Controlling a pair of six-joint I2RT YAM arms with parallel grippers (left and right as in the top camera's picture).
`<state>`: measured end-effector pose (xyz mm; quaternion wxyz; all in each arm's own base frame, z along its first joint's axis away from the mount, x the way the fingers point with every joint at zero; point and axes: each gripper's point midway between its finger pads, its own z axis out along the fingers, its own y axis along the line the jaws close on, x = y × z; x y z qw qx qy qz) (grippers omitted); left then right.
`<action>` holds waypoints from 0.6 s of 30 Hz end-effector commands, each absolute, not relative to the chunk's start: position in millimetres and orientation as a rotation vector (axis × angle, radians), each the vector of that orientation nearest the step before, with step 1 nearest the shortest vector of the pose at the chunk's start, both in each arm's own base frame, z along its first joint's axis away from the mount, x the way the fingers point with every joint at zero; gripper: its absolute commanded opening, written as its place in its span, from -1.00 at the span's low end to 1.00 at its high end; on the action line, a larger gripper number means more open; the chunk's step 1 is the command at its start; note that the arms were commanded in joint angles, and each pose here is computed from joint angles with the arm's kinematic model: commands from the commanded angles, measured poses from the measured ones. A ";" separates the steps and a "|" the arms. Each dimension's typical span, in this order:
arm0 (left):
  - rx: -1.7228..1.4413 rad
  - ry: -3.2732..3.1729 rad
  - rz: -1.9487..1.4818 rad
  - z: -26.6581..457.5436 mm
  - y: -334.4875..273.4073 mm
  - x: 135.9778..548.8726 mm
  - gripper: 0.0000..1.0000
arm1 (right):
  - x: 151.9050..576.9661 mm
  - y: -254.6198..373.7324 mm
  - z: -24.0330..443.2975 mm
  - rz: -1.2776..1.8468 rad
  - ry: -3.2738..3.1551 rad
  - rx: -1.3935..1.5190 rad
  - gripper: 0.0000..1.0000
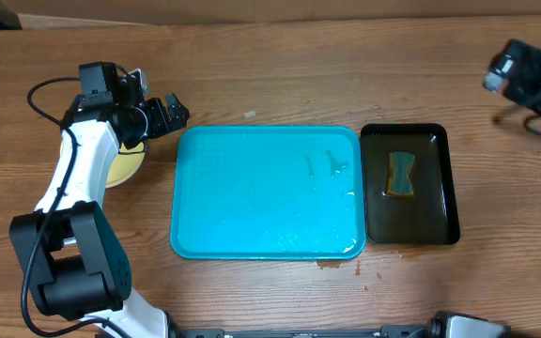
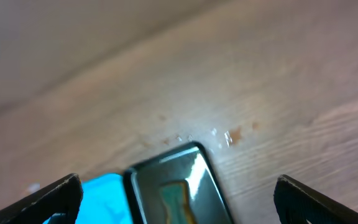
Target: Clean dirty plates on tray and stack at the side
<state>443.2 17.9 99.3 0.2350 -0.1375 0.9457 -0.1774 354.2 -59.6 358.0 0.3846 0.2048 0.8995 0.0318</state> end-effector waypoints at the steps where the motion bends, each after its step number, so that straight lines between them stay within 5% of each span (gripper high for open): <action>1: -0.351 2.605 -0.472 94.7 18.3 443.7 1.00 | 314.1 -37.3 411.6 0.116 2.141 0.436 1.00; 9: -0.351 2.605 -0.472 94.7 18.3 443.6 1.00 | 228.7 -11.9 483.6 0.111 1.874 0.285 1.00; 18: -0.351 2.605 -0.472 94.7 18.3 443.6 1.00 | 150.3 -8.0 490.5 0.103 1.714 0.199 1.00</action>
